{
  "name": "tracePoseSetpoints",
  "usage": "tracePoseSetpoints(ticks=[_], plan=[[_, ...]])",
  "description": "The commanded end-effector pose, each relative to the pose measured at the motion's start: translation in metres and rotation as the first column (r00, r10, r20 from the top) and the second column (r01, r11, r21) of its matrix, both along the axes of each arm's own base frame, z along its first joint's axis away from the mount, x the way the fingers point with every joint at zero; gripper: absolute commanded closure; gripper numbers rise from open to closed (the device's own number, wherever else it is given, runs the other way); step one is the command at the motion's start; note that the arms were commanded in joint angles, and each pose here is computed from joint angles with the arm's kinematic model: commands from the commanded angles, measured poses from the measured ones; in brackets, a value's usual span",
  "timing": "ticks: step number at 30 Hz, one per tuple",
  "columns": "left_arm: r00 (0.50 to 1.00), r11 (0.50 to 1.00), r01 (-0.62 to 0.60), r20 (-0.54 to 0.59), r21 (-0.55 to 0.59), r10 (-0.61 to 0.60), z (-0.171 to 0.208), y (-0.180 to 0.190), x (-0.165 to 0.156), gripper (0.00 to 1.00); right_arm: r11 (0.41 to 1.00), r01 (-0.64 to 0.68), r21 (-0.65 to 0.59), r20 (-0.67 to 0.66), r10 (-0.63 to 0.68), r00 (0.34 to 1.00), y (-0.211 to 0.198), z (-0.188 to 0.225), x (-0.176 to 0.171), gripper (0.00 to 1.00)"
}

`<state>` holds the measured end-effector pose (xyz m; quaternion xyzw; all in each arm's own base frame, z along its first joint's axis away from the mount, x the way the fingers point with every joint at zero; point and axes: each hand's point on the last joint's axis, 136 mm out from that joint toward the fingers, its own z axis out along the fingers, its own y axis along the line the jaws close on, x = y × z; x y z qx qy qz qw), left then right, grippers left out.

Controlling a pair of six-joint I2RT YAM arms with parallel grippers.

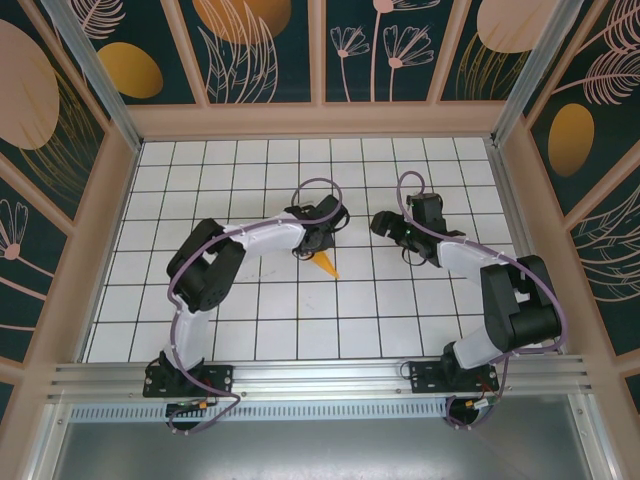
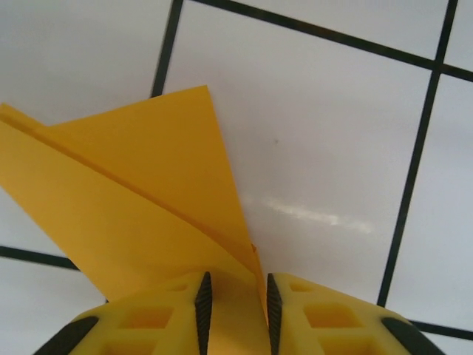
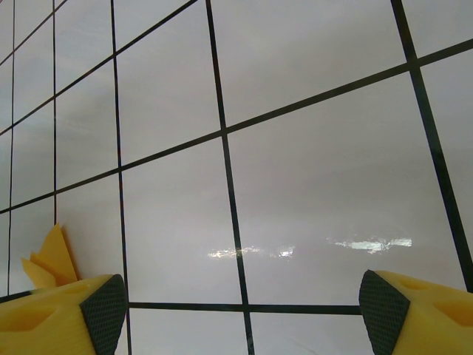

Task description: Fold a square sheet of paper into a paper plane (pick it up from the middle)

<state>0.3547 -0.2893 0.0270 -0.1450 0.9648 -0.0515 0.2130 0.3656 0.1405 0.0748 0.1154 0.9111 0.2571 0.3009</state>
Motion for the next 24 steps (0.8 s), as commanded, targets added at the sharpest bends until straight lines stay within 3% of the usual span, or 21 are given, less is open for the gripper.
tracePoseSetpoints(ticks=[1,8,16,24], plan=[[0.995,0.996,-0.051,0.079,-0.073,0.057,0.026,-0.001,0.003,0.74,1.000,0.021,0.006,-0.014,-0.021,1.000,-0.003,-0.004,0.000,0.16],[0.995,0.993,-0.068,0.066,-0.095,0.075,0.026,0.005,-0.007,0.75,1.000,0.021,0.007,-0.019,-0.020,1.000,-0.003,-0.005,0.001,0.16],[0.995,0.992,-0.070,0.063,-0.104,0.077,0.030,0.009,-0.012,0.96,1.000,0.021,0.008,-0.028,-0.021,0.999,-0.003,-0.007,0.001,0.16],[0.990,0.993,-0.026,0.135,-0.119,0.042,0.063,0.004,-0.002,1.00,1.000,0.025,0.005,-0.031,-0.025,0.999,-0.003,-0.007,0.000,0.16]])
